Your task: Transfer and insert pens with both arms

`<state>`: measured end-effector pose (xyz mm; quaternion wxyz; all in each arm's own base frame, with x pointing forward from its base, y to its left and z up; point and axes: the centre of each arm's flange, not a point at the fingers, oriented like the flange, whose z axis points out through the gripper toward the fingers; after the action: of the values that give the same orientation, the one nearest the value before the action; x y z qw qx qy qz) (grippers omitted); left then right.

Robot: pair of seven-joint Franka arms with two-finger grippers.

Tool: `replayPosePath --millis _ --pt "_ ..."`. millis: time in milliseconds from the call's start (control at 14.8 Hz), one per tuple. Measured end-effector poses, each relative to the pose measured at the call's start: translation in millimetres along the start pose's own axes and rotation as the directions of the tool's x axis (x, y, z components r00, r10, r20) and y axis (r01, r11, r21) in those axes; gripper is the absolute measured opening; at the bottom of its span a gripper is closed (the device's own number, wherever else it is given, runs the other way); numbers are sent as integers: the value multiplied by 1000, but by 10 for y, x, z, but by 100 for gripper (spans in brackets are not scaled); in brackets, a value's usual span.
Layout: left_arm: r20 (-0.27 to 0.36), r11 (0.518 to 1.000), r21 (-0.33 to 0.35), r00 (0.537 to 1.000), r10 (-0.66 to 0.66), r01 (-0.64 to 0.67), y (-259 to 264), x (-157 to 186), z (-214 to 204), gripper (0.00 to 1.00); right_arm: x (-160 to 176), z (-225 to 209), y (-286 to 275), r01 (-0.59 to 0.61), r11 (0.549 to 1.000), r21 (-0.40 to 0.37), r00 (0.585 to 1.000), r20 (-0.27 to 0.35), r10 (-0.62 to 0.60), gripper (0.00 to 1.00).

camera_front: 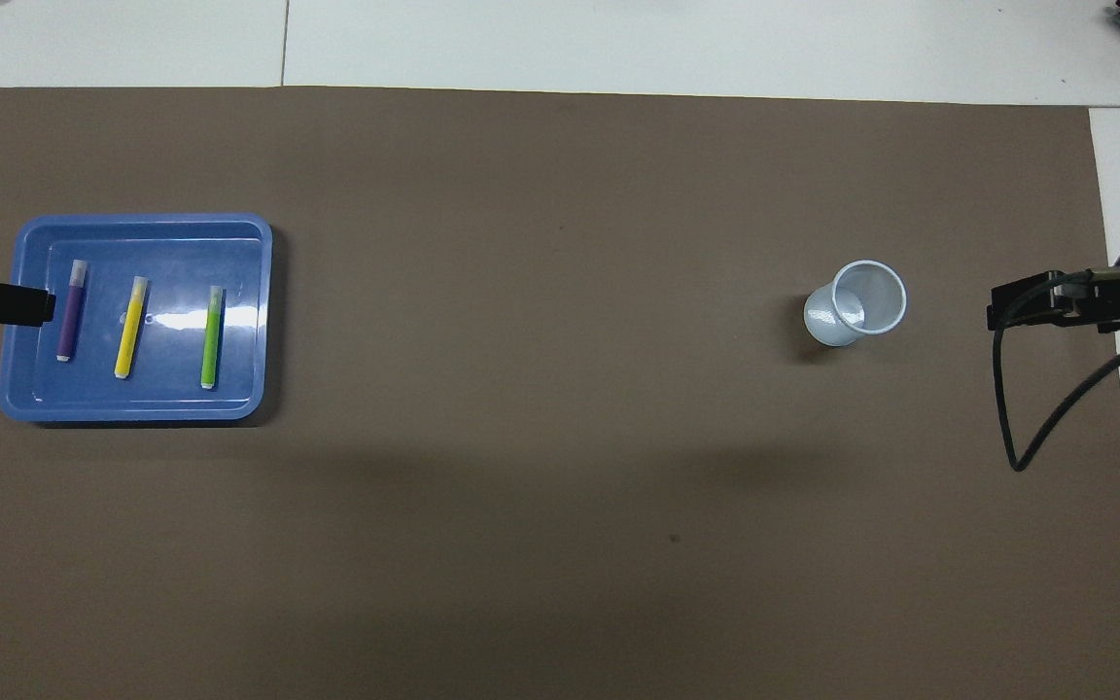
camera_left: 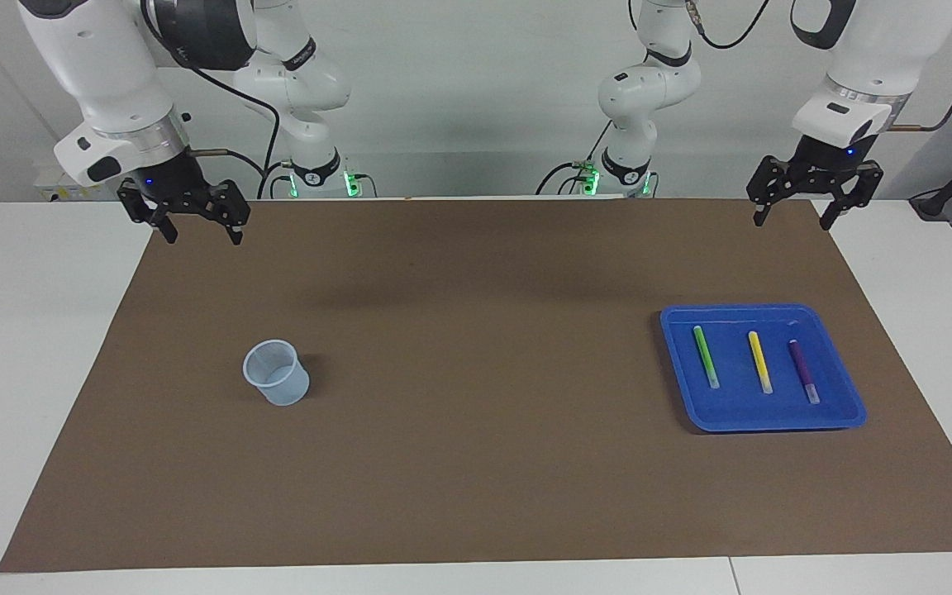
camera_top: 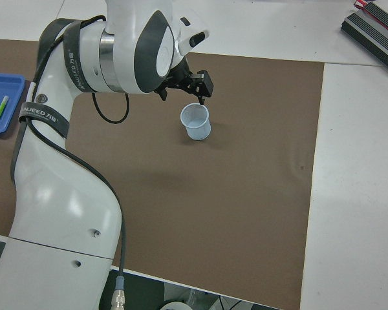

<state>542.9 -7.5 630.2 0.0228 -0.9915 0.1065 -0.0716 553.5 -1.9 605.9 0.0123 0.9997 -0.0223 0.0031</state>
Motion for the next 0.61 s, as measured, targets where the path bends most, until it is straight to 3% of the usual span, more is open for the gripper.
replayPosePath --millis 610 --pt "-13 1000 -23 1000 -3 3 -75 118 1038 100 -13 46 -60 11 1000 0 1000 10 -11 100"
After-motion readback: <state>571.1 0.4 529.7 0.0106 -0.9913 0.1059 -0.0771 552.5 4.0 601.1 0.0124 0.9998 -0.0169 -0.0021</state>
